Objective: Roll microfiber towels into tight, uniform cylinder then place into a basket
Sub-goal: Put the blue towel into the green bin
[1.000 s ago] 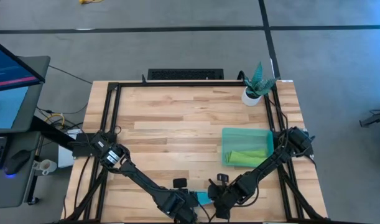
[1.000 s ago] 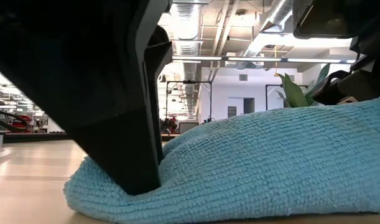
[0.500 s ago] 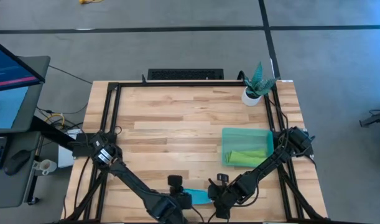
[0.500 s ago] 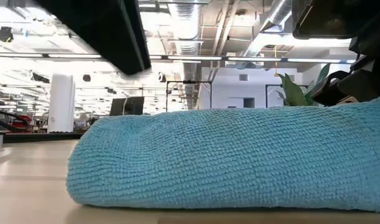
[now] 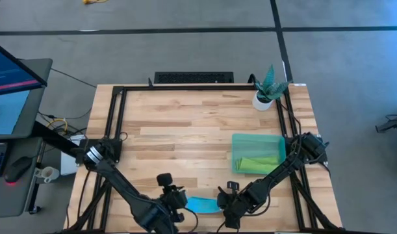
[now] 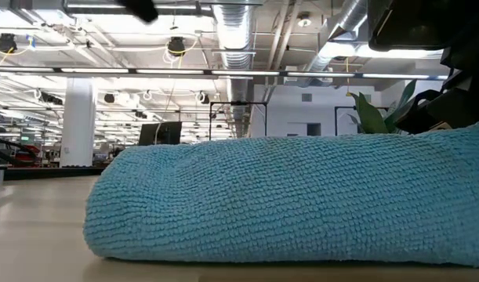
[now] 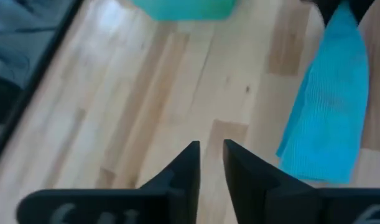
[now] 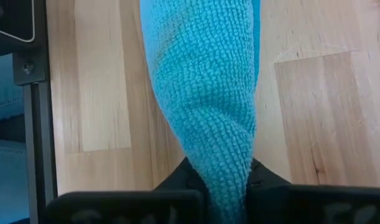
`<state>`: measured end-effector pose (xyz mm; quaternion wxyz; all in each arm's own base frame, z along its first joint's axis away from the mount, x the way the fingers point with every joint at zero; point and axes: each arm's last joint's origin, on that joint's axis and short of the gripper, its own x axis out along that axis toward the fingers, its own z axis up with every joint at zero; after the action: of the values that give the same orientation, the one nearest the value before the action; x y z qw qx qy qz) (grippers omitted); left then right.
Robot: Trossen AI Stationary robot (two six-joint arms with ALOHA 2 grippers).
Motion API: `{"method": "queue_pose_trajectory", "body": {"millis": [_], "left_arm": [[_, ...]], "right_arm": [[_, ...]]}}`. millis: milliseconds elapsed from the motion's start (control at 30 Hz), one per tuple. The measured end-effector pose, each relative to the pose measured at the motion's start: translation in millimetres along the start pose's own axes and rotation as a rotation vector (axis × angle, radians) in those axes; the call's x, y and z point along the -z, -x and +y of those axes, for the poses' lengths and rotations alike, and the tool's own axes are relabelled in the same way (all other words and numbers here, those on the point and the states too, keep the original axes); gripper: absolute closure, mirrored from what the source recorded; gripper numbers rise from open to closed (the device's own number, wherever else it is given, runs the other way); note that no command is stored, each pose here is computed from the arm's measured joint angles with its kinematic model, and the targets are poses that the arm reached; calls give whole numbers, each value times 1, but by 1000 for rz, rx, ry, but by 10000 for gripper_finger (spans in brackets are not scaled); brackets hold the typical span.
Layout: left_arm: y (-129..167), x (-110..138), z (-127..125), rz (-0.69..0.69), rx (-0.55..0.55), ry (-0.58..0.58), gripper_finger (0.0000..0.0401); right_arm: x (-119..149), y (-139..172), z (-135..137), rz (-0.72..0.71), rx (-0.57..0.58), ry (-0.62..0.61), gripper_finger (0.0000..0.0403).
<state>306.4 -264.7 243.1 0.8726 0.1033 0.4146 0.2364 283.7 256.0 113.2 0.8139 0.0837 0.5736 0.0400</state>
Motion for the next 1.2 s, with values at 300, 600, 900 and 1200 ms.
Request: {"method": "queue_pose_trajectory", "body": {"millis": [300,600,900,1200], "left_arm": [[-19,2,-28,-99,167,91,398],[-2,14,-44,-49,324,59,401],[36,37,-63,-140,389,87,401],[-11,90,-54,-108,228,256,401]], "right_arm": [[0,0,0,-1,2,0,364],[0,0,0,-2,3,0,364],[0,0,0,-3,2,-1,363],[-3,0,-3,-1,1,-11,363]]}}
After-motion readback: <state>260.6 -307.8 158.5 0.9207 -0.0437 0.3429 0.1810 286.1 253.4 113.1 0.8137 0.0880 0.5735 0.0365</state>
